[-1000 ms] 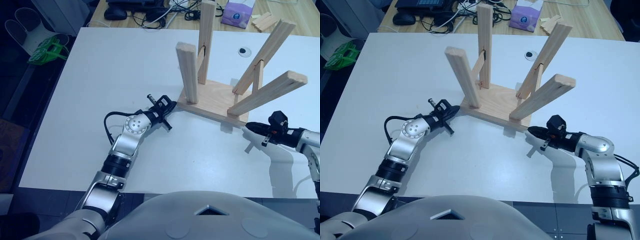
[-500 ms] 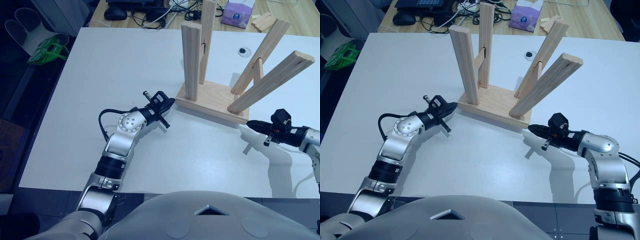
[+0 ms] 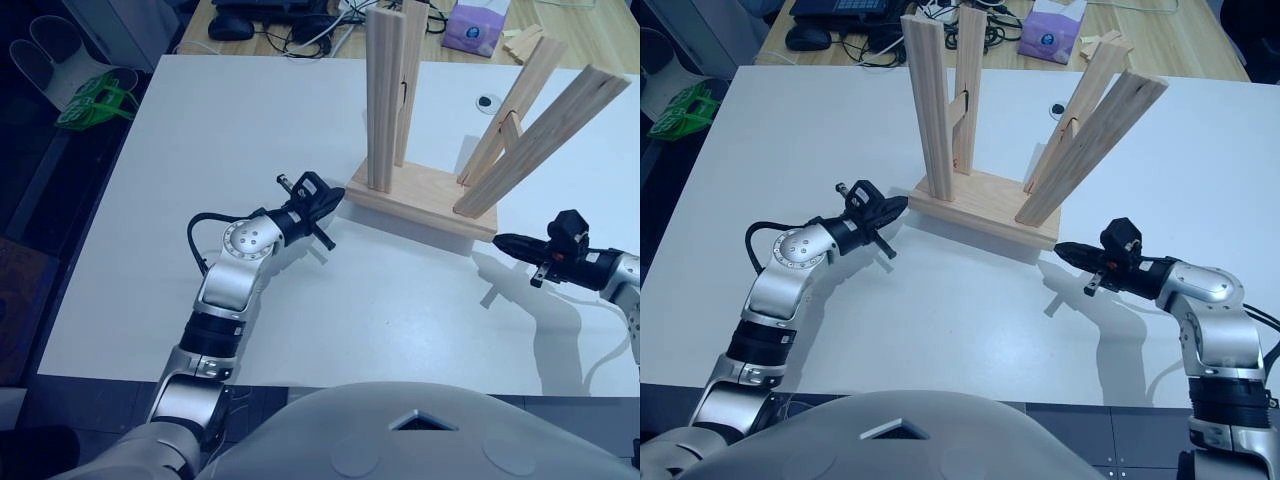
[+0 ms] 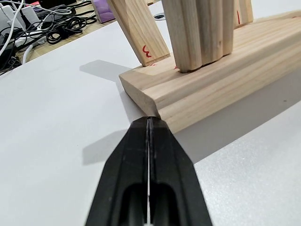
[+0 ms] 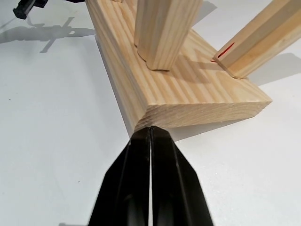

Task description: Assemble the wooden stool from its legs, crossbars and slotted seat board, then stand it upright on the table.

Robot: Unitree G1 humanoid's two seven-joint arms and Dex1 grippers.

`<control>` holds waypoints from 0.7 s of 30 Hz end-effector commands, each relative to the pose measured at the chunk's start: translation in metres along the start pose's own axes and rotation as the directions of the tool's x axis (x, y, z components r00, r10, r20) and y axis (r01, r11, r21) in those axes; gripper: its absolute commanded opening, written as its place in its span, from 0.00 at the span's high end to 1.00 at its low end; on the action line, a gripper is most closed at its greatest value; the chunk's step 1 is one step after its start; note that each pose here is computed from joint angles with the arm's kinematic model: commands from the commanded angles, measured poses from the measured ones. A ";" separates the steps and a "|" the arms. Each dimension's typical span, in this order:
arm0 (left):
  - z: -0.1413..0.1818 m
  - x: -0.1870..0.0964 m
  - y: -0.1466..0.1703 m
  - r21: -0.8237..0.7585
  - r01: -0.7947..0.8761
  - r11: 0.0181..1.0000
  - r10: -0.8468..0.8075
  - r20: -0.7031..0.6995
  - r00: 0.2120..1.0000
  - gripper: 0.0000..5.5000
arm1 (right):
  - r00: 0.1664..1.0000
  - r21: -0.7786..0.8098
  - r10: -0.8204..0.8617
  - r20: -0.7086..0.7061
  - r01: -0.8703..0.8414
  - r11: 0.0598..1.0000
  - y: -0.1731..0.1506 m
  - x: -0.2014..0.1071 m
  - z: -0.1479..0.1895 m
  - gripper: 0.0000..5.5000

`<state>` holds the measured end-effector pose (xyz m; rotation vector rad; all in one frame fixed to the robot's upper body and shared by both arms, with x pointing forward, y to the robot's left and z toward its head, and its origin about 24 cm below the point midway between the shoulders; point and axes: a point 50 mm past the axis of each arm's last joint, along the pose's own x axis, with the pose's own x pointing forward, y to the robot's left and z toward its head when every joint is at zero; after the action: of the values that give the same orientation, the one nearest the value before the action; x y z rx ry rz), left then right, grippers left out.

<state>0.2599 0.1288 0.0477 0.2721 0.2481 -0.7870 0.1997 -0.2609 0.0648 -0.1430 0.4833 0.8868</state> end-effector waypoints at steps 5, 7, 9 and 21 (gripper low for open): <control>0.035 0.012 -0.024 -0.079 0.191 0.978 -0.174 0.181 0.968 1.00 | 0.974 -0.048 0.131 0.184 -0.124 0.991 0.011 0.016 0.035 1.00; 0.037 0.012 -0.025 -0.085 0.198 0.977 -0.179 0.186 0.966 1.00 | 0.967 -0.030 0.130 0.219 -0.127 0.991 0.011 0.014 0.041 1.00; 0.036 0.011 -0.024 -0.099 0.198 0.975 -0.177 0.187 0.966 1.00 | 0.964 -0.016 0.124 0.234 -0.124 0.992 0.011 0.014 0.043 1.00; 0.043 0.011 -0.025 -0.098 0.207 0.973 -0.184 0.210 0.960 1.00 | 0.952 0.001 0.123 0.282 -0.128 0.992 0.012 0.013 0.053 1.00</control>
<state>0.2647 0.1341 0.0668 0.1575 0.2128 -0.7623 0.2054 -0.2587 0.0809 0.0030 0.4104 0.8450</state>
